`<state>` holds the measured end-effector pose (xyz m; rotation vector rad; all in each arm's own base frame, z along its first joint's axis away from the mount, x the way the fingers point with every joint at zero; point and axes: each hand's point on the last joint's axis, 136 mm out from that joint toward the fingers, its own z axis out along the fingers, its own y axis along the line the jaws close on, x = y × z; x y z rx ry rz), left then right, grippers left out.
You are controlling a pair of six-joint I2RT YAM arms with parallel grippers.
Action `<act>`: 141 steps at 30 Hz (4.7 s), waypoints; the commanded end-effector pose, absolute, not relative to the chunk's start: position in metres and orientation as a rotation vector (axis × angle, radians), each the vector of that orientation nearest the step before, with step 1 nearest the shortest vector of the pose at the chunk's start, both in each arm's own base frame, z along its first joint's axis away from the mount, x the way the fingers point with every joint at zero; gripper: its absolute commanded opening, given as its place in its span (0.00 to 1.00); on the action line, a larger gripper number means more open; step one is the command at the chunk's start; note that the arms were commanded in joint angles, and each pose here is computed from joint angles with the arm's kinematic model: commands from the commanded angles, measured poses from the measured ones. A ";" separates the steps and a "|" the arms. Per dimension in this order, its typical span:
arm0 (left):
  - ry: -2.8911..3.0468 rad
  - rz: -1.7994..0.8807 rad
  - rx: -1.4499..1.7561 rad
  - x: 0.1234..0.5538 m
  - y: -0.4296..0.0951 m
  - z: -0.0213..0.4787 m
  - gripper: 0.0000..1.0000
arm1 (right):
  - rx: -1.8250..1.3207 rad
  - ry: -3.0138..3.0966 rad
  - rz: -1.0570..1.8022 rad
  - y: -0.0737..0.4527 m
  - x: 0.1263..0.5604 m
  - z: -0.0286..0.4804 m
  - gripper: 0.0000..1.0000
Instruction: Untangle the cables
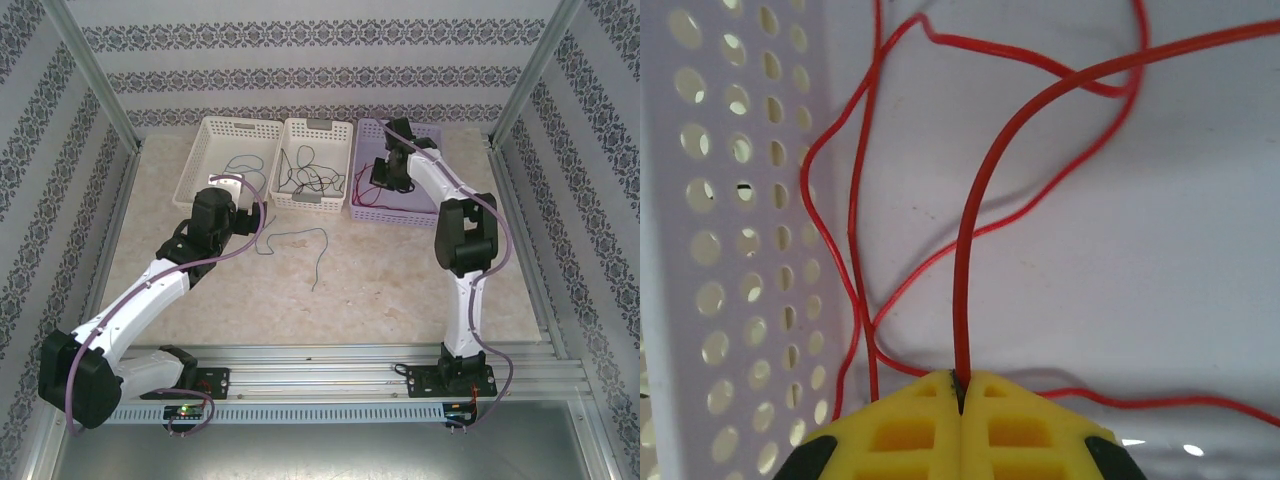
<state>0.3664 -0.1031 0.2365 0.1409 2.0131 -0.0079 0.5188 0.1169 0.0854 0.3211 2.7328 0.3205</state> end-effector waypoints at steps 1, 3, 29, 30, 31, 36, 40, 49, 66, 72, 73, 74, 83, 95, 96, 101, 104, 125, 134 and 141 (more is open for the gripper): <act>2.000 -0.041 0.151 0.366 -0.112 0.247 1.00 | 0.285 2.862 0.360 0.130 0.503 0.059 0.03; 2.002 -0.040 0.154 0.366 -0.113 0.247 1.00 | 0.279 2.882 0.368 0.132 0.503 0.056 0.05; 2.358 0.070 0.533 0.344 -0.235 0.142 1.00 | 0.066 2.155 0.362 0.104 0.341 0.299 0.64; 2.383 0.065 0.535 0.344 -0.239 0.135 1.00 | 0.066 2.136 0.367 0.100 0.329 0.302 0.65; 2.406 0.061 0.545 0.343 -0.245 0.128 1.00 | 0.060 2.115 0.372 0.097 0.317 0.304 0.72; 2.466 0.008 0.545 0.342 -0.283 0.103 1.00 | 0.018 2.052 0.377 0.085 0.269 0.317 0.98; 2.525 -0.061 0.465 0.351 -0.304 0.081 1.00 | 0.012 2.017 0.349 0.071 0.239 0.326 0.98; 2.595 0.004 0.318 0.377 -0.315 0.050 0.98 | -0.016 1.977 0.417 0.065 0.193 0.338 0.98; 2.648 0.003 0.175 0.402 -0.304 0.008 0.54 | -0.034 1.905 0.544 0.067 0.152 0.362 0.98; 2.653 0.016 0.117 0.405 -0.296 0.002 0.30 | -0.040 1.900 0.562 0.067 0.145 0.366 0.98; 2.657 0.021 0.108 0.405 -0.294 0.001 0.26 | -0.041 1.900 0.564 0.067 0.144 0.366 0.98; 2.657 0.028 0.099 0.405 -0.292 0.000 0.21 | -0.040 1.903 0.564 0.067 0.144 0.365 0.98; 2.687 0.028 0.055 0.394 -0.281 0.004 0.00 | -0.036 1.909 0.573 0.066 0.139 0.360 0.98; 2.598 -0.123 0.027 0.328 -0.249 0.128 0.00 | -0.030 1.956 0.630 0.076 0.144 0.339 0.98; 2.575 -0.142 0.027 0.323 -0.244 0.144 0.00 | -0.028 1.958 0.642 0.077 0.144 0.337 0.98; 2.407 -0.189 0.046 0.313 -0.219 0.240 0.00 | -0.018 1.969 0.679 0.083 0.148 0.333 0.98; 2.287 -0.182 0.057 0.310 -0.203 0.305 0.00 | -0.011 1.970 0.706 0.086 0.151 0.333 0.98; 1.681 0.042 -0.105 0.364 -0.097 0.554 0.00 | -0.007 2.011 0.756 0.098 0.164 0.318 0.98; 1.694 0.043 -0.163 0.456 -0.080 0.520 0.00 | -0.020 2.058 0.734 0.099 0.166 0.300 0.98; 1.801 0.096 -0.182 0.525 -0.077 0.433 0.00 | -0.027 2.095 0.716 0.098 0.165 0.285 0.98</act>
